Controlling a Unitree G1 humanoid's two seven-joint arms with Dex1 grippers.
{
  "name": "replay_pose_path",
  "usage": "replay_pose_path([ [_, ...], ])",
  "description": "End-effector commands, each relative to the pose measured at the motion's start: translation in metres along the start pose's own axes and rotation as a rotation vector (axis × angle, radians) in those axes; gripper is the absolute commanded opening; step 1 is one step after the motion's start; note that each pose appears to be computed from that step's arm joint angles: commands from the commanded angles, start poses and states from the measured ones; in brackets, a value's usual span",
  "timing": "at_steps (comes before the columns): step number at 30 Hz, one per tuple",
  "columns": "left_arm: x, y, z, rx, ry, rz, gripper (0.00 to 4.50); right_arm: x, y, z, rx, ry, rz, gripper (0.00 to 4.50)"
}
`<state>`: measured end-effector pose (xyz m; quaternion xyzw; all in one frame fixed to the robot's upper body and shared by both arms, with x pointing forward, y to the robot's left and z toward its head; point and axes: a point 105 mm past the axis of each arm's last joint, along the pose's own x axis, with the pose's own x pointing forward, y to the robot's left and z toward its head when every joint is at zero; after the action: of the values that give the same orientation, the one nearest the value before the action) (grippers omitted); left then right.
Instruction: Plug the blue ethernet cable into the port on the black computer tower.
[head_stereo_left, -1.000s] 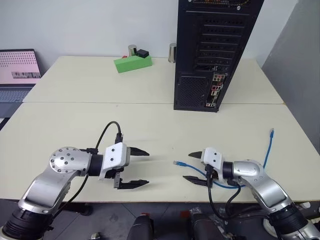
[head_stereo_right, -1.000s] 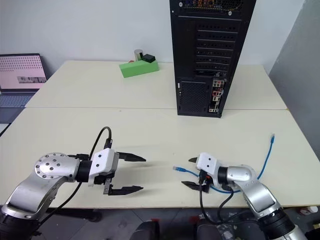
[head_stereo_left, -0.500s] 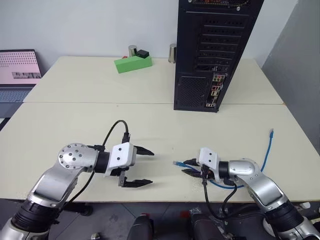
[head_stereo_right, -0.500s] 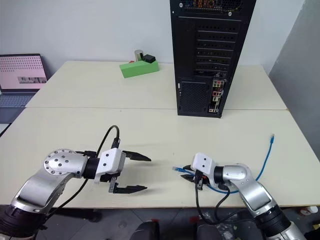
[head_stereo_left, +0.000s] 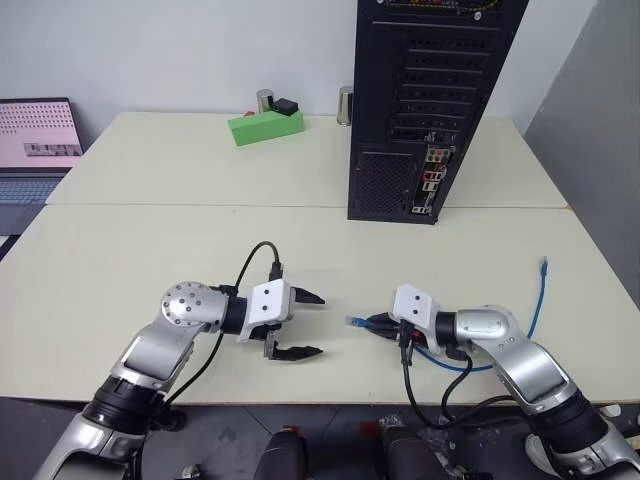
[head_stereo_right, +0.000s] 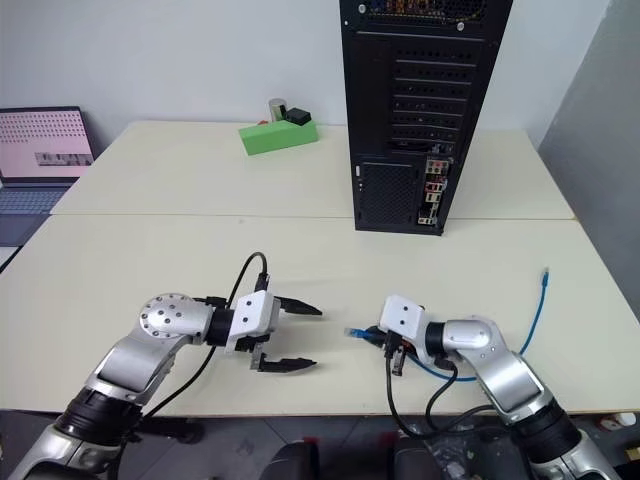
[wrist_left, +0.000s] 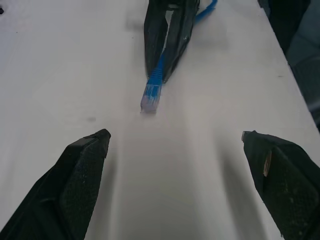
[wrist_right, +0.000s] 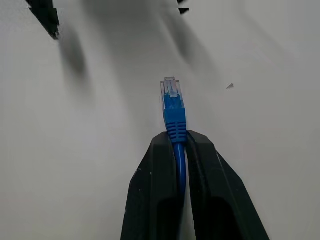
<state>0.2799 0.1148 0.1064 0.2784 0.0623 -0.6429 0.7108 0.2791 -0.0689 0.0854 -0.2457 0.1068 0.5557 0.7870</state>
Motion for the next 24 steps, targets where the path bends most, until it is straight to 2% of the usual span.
replay_pose_path([
  [1, 0.007, 0.004, 0.008, 0.028, -0.039, -0.034, 4.5, -0.001, 0.001, 0.02, -0.067, -0.042, 0.011, 0.05],
  [7, 0.018, 0.007, 0.011, 0.051, -0.062, -0.082, 4.5, -0.002, 0.002, 0.031, -0.097, -0.064, 0.022, 0.04],
  [10, 0.021, 0.009, 0.011, 0.058, -0.067, -0.092, 4.08, -0.002, 0.002, 0.034, -0.103, -0.068, 0.027, 0.04],
  [20, 0.025, 0.014, 0.011, 0.074, -0.067, -0.098, 2.09, -0.002, 0.003, 0.041, -0.12, -0.078, 0.027, 0.04],
  [24, 0.026, 0.015, 0.01, 0.089, -0.061, -0.093, 1.09, -0.003, 0.003, 0.043, -0.126, -0.079, 0.028, 0.04],
])
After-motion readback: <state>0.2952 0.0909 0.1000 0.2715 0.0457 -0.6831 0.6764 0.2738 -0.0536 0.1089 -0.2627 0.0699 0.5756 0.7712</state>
